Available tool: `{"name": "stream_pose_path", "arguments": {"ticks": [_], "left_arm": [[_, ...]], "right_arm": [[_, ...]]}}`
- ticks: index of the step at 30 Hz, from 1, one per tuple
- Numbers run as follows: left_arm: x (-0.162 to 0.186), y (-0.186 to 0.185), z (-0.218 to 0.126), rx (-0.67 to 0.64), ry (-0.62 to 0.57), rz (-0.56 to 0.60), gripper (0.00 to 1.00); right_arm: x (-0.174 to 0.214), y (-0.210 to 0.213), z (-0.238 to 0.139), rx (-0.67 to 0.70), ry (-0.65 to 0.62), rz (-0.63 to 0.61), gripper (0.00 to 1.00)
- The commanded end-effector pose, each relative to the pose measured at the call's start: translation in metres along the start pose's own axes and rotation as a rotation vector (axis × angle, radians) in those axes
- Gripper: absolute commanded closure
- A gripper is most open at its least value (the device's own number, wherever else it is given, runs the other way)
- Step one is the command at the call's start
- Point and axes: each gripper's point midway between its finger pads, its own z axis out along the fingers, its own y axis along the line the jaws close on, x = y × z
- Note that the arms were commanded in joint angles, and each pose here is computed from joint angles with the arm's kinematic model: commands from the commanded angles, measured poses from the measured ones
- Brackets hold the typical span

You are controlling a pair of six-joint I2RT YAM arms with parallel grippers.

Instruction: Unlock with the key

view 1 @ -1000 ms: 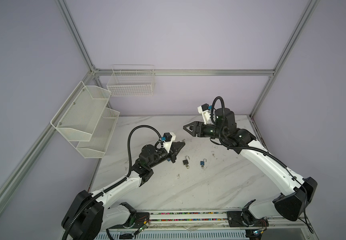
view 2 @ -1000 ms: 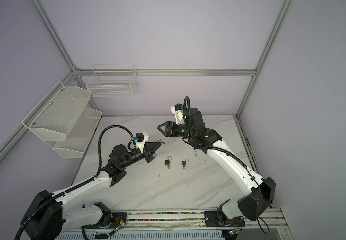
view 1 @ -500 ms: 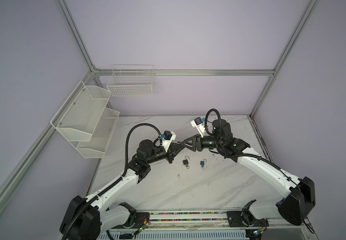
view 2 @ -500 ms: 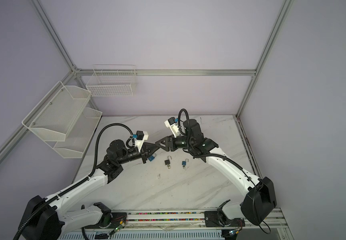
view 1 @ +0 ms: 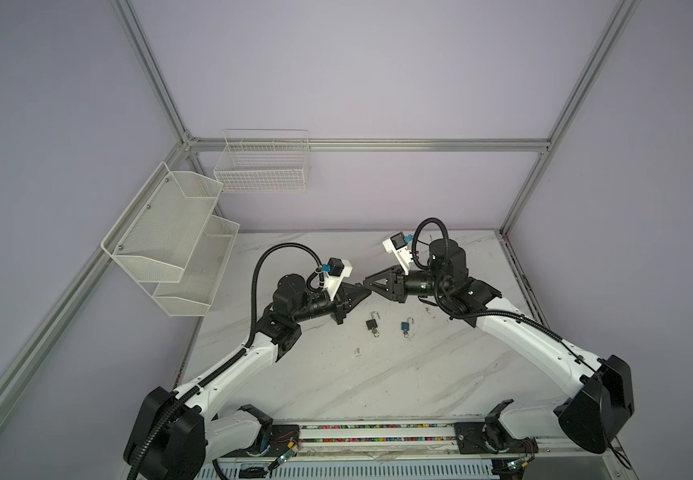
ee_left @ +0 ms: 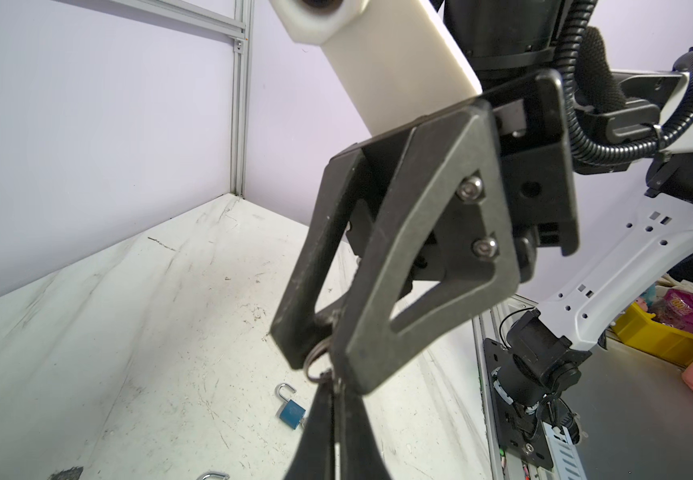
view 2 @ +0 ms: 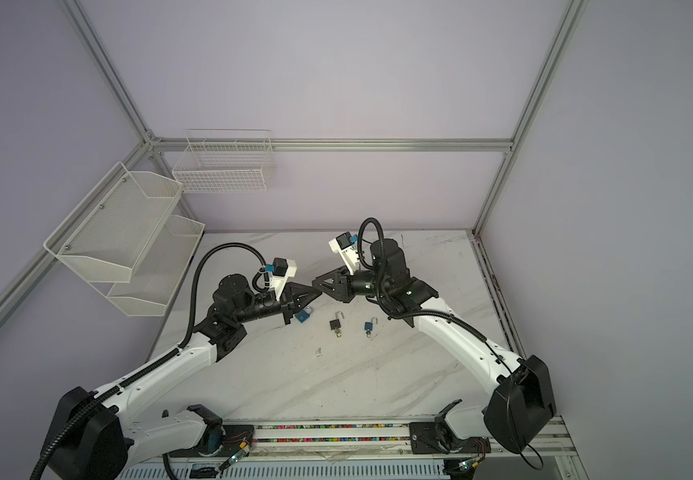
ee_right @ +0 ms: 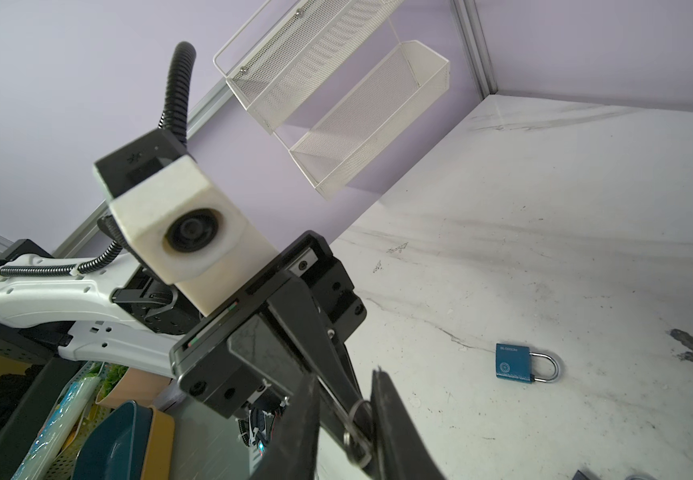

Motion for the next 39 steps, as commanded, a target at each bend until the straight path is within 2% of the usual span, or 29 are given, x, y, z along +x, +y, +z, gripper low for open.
{"name": "stream_pose_path", "arguments": {"ticks": [1,9,11,13,18,23,27,29,33,35,39], "left_arm": [[-0.046,-0.01,0.0,0.039,-0.08,0.059,1.0],[-0.049,-0.011,0.001,0.052,-0.086,0.048,1.0],[-0.05,-0.012,0.001,0.06,-0.09,0.047,1.0],[-0.052,-0.013,0.001,0.071,-0.097,0.046,1.0],[-0.055,-0.014,0.001,0.092,-0.101,0.033,1.0],[-0.058,-0.014,0.0,0.096,-0.098,0.025,0.99],[-0.06,-0.008,-0.01,0.033,-0.109,-0.007,0.6],[-0.058,-0.003,-0.019,-0.029,-0.13,-0.035,0.5],[-0.062,0.016,-0.043,-0.222,-0.213,-0.137,0.41],[-0.068,0.021,-0.054,-0.278,-0.277,-0.187,0.39],[-0.082,0.03,-0.069,-0.334,-0.435,-0.373,0.39]], "right_arm": [[-0.005,0.002,-0.002,-0.012,-0.022,-0.053,0.78],[-0.002,-0.002,-0.002,-0.006,-0.016,-0.058,0.84],[-0.001,-0.003,-0.002,-0.003,-0.016,-0.059,0.87],[-0.004,-0.003,-0.003,0.006,-0.022,-0.062,0.94],[-0.009,0.0,-0.006,0.011,-0.036,-0.082,1.0],[-0.022,0.004,-0.01,0.023,-0.068,-0.098,1.0],[-0.042,0.006,-0.017,0.068,-0.13,-0.084,1.0],[-0.053,0.004,-0.021,0.105,-0.173,-0.058,1.0],[-0.072,-0.017,-0.03,0.236,-0.273,0.054,1.0],[-0.077,-0.026,-0.033,0.284,-0.31,0.088,1.0],[-0.089,-0.024,-0.035,0.232,-0.425,0.197,1.0]]}}
